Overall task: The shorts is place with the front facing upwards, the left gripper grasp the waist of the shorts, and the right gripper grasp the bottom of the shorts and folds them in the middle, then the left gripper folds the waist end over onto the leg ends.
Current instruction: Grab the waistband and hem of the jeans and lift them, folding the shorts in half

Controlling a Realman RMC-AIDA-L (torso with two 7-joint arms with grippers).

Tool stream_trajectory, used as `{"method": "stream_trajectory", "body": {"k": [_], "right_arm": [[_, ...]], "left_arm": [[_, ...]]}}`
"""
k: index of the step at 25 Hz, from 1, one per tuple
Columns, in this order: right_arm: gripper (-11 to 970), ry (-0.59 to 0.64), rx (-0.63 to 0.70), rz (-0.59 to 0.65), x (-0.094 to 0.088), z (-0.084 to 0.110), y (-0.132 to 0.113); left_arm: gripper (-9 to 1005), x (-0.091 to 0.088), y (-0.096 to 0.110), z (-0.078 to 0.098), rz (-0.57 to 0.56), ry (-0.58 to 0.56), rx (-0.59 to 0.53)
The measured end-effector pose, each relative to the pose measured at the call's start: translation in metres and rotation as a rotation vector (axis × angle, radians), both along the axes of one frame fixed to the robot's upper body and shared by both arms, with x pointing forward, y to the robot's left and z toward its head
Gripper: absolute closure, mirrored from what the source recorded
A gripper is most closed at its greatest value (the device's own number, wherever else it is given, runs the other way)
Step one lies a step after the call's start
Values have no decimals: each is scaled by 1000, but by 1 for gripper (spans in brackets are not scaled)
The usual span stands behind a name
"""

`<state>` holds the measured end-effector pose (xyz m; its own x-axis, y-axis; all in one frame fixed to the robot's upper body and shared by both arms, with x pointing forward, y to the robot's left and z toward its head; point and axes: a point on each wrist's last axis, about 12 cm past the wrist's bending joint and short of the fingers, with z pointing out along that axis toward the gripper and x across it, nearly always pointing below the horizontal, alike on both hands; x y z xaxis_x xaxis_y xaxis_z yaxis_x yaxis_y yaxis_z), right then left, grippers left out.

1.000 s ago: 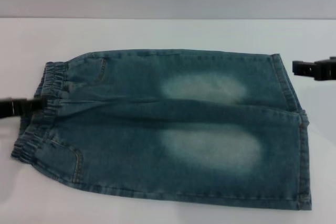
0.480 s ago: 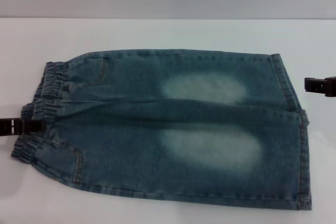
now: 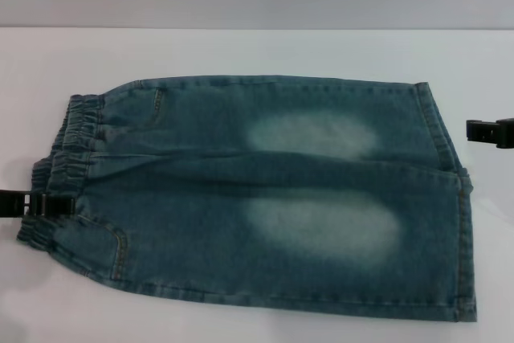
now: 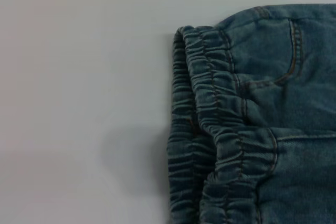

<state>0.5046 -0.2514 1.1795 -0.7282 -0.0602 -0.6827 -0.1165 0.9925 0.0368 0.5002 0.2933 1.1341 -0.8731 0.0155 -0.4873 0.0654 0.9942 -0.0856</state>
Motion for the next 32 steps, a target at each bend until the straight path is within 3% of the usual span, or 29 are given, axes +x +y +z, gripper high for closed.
{"method": "stream_trajectory", "body": {"k": [15,32], "right_arm": [[161,-5,-38,10,7,-4,-2],[161,0,-39,18,6,-5,0]], "left_arm": [[210,5,-9,-13,10,71,37],[253,6,-9,-14,3,80,43]]}}
